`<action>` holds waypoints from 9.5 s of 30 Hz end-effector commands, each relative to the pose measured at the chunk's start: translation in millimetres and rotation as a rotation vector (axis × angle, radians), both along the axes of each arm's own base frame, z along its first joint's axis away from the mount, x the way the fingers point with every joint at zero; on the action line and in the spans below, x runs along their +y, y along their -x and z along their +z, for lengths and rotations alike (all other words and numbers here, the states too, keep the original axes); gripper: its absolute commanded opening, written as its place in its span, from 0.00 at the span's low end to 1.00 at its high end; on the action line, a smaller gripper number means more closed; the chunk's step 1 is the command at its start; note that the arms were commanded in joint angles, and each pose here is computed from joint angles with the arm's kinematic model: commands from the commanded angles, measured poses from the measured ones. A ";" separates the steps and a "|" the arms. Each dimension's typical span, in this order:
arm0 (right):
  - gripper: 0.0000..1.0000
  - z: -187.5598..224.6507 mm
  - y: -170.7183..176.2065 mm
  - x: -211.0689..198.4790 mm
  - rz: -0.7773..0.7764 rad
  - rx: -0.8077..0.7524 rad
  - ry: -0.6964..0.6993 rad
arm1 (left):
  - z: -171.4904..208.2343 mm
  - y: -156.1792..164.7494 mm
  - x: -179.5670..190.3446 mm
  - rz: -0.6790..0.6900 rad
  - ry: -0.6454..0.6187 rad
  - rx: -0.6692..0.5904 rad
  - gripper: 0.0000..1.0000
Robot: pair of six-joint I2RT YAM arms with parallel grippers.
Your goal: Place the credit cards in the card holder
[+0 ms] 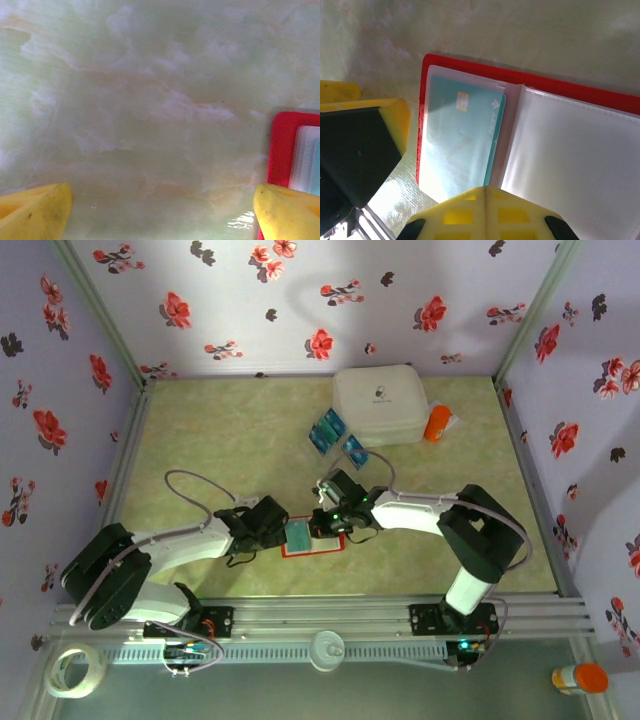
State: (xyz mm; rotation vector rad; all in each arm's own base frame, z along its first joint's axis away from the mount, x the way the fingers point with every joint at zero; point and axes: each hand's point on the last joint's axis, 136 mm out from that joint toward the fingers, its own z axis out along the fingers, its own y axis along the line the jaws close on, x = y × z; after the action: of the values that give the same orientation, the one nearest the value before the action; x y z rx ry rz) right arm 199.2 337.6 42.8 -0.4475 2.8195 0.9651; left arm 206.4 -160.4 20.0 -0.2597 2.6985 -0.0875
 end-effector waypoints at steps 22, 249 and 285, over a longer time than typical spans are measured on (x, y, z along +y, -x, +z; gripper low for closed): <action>0.04 -13.3 0.9 8.2 -0.011 0.006 0.041 | -14.1 1.6 -0.2 -0.005 -0.006 0.029 0.94; 0.32 26.8 -28.6 -93.8 -0.352 -0.172 0.130 | 85.1 -53.4 -140.4 -0.238 0.733 -0.127 1.00; 0.18 12.5 -40.1 -103.3 -0.398 -0.117 0.047 | 89.1 -50.0 -198.6 -0.258 0.818 -0.085 1.00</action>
State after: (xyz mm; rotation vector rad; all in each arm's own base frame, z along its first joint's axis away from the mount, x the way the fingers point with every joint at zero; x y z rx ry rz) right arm 241.3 245.3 47.0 0.0339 2.6927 0.7677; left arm 252.3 -347.0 102.5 -0.1082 2.4766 -1.1959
